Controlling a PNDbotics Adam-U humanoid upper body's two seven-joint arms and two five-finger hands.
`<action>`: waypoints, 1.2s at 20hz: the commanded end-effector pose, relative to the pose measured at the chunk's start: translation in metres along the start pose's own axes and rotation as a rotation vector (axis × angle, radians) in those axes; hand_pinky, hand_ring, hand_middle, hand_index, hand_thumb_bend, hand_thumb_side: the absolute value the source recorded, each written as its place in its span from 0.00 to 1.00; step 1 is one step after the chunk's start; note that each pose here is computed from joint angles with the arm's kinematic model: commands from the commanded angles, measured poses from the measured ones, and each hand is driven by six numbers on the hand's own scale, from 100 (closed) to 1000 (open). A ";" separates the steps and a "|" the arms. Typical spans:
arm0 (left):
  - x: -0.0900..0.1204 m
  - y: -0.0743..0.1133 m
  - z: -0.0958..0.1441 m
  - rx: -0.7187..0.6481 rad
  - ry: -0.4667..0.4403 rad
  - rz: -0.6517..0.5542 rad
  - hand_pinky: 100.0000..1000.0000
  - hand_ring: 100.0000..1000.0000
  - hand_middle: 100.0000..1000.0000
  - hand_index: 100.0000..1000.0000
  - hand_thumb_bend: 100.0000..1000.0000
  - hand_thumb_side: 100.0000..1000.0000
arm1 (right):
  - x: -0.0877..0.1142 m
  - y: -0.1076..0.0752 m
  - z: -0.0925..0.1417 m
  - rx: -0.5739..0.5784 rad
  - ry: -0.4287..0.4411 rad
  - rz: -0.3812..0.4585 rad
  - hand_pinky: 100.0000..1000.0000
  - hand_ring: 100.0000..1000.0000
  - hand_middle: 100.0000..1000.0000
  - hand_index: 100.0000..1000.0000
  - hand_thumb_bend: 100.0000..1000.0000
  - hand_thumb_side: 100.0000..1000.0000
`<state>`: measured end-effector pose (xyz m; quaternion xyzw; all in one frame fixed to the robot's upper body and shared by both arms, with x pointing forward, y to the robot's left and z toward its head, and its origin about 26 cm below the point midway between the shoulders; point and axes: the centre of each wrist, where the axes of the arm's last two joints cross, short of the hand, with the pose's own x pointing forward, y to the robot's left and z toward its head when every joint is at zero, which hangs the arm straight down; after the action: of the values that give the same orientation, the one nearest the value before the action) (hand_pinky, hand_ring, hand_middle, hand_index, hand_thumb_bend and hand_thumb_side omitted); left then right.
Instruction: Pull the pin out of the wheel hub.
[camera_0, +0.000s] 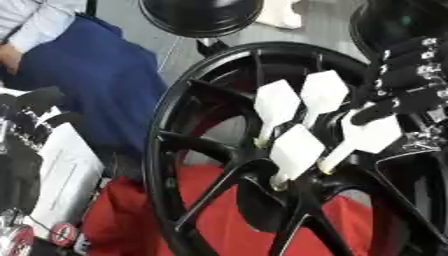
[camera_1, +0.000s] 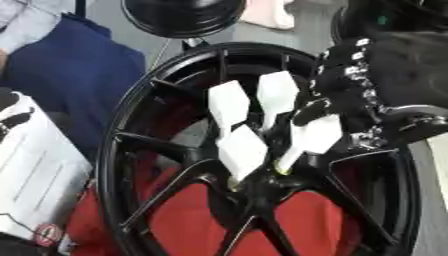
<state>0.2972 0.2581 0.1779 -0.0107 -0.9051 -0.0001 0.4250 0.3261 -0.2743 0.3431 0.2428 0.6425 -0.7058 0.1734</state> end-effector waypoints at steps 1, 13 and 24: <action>0.007 0.001 -0.002 -0.012 -0.025 -0.004 0.75 0.84 0.70 0.69 0.08 0.77 | -0.004 -0.018 0.005 -0.007 0.007 0.049 0.58 0.57 0.29 0.45 0.14 0.00; 0.007 0.002 -0.001 -0.012 -0.019 0.002 0.75 0.84 0.71 0.69 0.08 0.77 | -0.007 -0.023 0.005 -0.019 0.012 0.087 0.58 0.57 0.28 0.44 0.19 0.00; 0.006 0.002 -0.001 -0.011 -0.016 0.003 0.75 0.84 0.71 0.69 0.08 0.77 | -0.006 -0.026 0.015 -0.003 0.032 0.133 0.58 0.58 0.29 0.45 0.25 0.00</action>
<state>0.2964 0.2589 0.1758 -0.0133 -0.9028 -0.0004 0.4299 0.3217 -0.2809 0.3555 0.2755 0.6422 -0.6872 0.1985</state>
